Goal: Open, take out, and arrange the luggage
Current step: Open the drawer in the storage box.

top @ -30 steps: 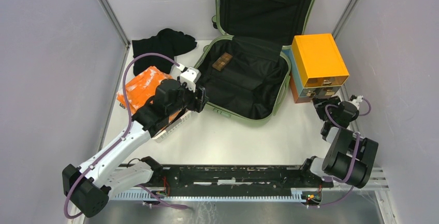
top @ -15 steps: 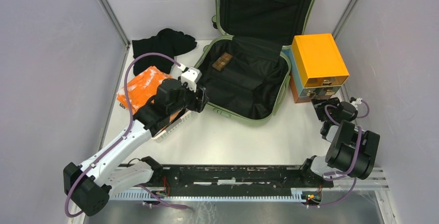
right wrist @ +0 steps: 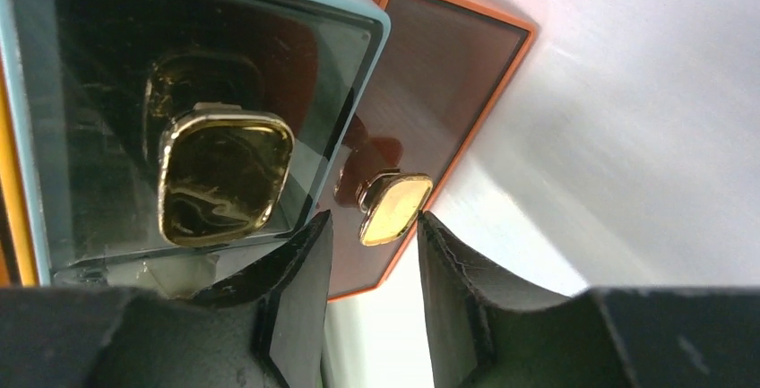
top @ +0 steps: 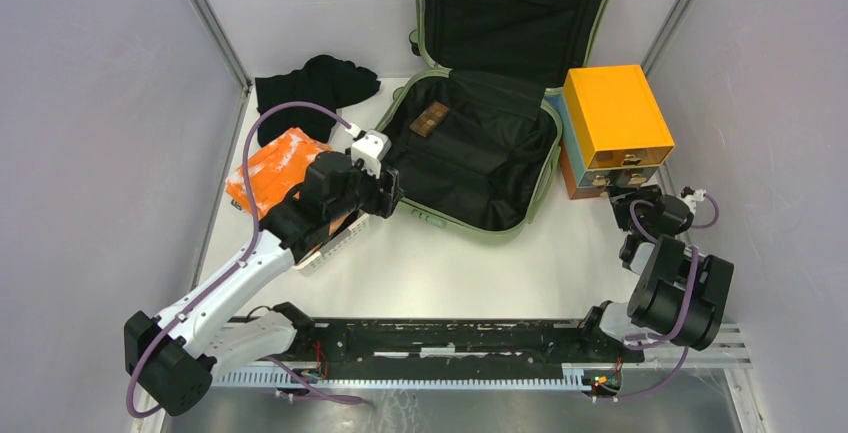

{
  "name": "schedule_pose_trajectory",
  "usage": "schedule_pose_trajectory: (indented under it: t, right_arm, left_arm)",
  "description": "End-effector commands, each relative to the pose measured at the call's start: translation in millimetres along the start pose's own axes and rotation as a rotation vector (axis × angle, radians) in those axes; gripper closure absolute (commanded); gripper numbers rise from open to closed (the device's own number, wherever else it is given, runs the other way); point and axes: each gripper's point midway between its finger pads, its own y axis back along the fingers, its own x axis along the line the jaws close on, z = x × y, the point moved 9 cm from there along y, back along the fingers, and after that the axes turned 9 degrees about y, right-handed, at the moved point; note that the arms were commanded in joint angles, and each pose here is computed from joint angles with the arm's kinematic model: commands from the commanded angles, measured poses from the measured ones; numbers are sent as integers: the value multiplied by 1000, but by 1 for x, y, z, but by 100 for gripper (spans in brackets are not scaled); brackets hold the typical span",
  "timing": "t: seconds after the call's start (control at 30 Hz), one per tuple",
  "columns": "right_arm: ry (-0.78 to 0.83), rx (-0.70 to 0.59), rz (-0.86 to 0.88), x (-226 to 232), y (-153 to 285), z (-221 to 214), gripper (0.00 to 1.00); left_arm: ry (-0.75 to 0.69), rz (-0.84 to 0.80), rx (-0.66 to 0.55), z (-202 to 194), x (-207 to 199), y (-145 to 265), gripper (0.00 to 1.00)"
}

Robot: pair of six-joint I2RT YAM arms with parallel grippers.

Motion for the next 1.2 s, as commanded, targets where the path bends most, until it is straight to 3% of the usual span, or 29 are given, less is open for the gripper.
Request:
schedule_pose_trajectory:
  t: [0.0, 0.43, 0.63, 1.17]
  right_arm:
    - [-14, -79, 40, 14, -10, 22, 56]
    - [-17, -14, -95, -5, -11, 8, 65]
    - [3, -20, -156, -12, 0, 7, 76]
    - [28, -39, -280, -46, 49, -17, 78]
  left_arm:
    - [-55, 9, -33, 6, 2, 0, 29]
    - [-55, 13, -34, 6, 2, 0, 29]
    - [-55, 9, -39, 7, 2, 1, 30]
    - [-50, -23, -48, 9, -2, 4, 30]
